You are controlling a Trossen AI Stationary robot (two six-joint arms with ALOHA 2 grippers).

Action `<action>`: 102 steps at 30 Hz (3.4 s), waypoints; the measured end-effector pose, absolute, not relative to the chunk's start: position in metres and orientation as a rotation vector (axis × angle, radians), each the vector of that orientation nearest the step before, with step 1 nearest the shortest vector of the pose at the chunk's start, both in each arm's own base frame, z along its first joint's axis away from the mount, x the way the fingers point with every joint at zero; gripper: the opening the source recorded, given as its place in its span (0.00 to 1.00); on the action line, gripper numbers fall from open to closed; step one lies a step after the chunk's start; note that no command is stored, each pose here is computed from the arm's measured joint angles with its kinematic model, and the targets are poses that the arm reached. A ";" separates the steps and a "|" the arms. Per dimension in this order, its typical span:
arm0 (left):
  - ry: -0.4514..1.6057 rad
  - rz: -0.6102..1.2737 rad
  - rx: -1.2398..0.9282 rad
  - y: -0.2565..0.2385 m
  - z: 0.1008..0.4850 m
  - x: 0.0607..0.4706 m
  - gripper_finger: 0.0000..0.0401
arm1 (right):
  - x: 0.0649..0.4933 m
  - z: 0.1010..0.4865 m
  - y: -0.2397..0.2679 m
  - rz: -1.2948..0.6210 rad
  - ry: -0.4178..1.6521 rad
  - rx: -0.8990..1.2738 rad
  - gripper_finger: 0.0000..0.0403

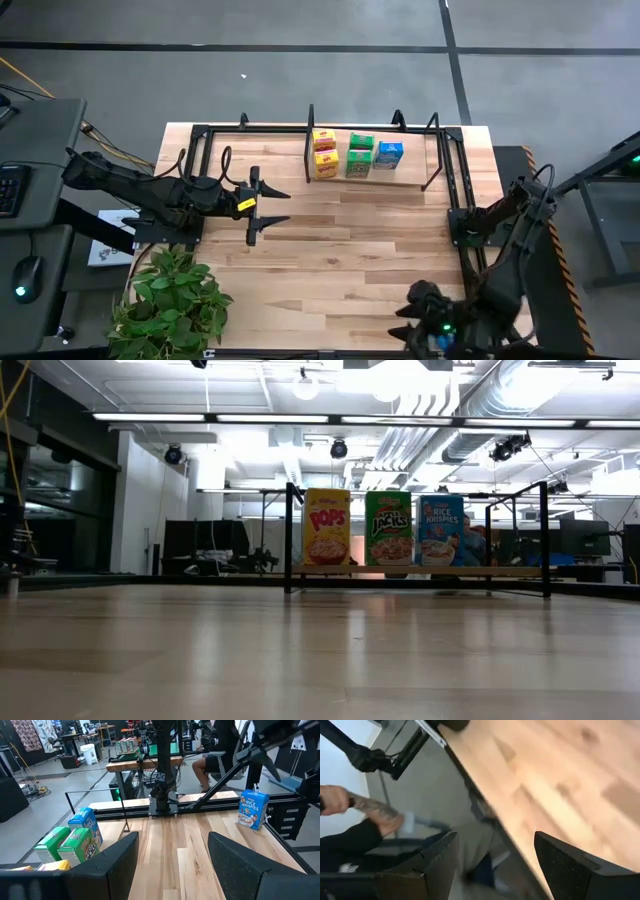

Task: Stack cereal on shelf
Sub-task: Put the blue cereal box on the shelf

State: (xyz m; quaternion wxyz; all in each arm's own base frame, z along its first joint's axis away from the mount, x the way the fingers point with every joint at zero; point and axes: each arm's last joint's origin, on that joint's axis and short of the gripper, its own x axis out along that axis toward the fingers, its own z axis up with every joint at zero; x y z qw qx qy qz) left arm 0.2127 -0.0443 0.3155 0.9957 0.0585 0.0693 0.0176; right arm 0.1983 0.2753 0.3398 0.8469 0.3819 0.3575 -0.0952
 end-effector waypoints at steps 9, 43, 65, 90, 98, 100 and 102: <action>0.132 0.035 0.117 -0.044 0.316 0.213 0.57 | 0.247 0.309 0.265 -0.260 0.750 0.537 0.63; 0.127 0.020 0.175 -0.045 0.317 0.213 0.57 | 0.169 0.292 0.306 -0.905 1.607 1.215 0.63; 0.126 0.020 0.168 -0.045 0.317 0.213 0.57 | 0.177 0.272 0.310 -1.052 1.665 1.177 0.63; 0.126 0.021 0.167 -0.045 0.317 0.213 0.57 | 0.164 0.246 0.343 -0.709 1.782 0.942 0.59; 0.126 0.021 0.167 -0.045 0.317 0.213 0.57 | 0.144 0.245 0.347 -0.688 1.759 0.847 0.20; 0.126 0.021 0.167 -0.045 0.317 0.213 0.57 | 0.139 0.245 0.350 -0.615 1.715 0.791 0.07; 0.126 0.021 0.167 -0.045 0.317 0.213 0.57 | 0.136 0.244 0.351 -0.541 1.664 0.727 0.03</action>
